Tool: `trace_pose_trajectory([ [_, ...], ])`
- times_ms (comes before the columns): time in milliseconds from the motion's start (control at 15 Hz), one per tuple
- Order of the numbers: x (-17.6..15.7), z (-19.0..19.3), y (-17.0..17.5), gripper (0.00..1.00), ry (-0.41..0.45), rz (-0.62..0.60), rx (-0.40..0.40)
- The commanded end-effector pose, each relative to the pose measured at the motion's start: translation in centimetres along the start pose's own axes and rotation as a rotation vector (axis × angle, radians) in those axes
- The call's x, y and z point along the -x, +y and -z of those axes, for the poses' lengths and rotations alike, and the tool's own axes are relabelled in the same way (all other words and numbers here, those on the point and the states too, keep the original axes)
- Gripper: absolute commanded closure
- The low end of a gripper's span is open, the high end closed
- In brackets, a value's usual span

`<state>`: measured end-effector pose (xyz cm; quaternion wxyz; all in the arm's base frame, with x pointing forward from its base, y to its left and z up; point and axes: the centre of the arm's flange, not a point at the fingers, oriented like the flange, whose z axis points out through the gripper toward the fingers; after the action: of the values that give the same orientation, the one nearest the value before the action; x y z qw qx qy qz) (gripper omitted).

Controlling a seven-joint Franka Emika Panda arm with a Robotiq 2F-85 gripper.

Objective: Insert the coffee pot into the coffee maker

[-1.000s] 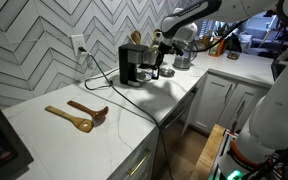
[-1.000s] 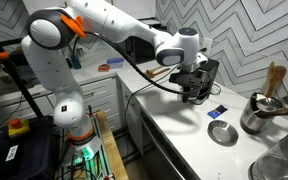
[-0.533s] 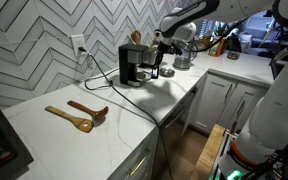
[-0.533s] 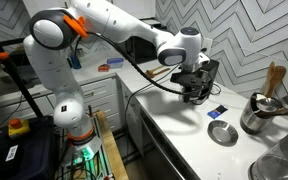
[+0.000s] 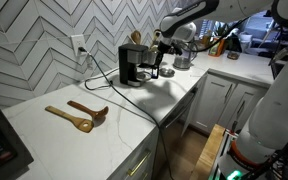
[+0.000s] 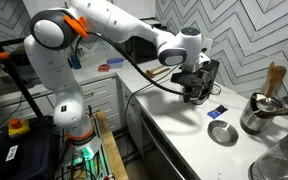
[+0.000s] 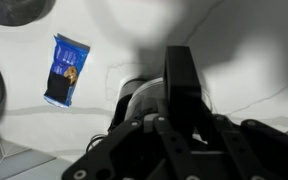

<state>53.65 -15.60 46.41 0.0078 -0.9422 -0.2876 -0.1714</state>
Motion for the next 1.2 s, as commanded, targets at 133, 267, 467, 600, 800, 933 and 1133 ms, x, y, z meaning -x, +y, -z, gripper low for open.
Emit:
trace_pose_trajectory([
  [133, -1.03, -0.29, 1.55, 0.93, 0.034, -0.078, 0.023],
  [267, -1.2, -0.46, 1.45, 0.93, 0.043, -0.101, 0.015],
  [467, -1.07, -0.45, 1.56, 0.93, 0.04, -0.153, 0.019],
  [600, -1.12, -0.32, 1.55, 0.93, 0.044, -0.19, 0.027],
  [800, -1.22, -0.38, 1.52, 0.93, 0.046, -0.232, 0.033],
  [933, -1.4, -0.33, 1.48, 0.93, 0.059, -0.244, 0.036],
  [1133, -1.52, -0.38, 1.63, 0.93, 0.066, -0.256, 0.058],
])
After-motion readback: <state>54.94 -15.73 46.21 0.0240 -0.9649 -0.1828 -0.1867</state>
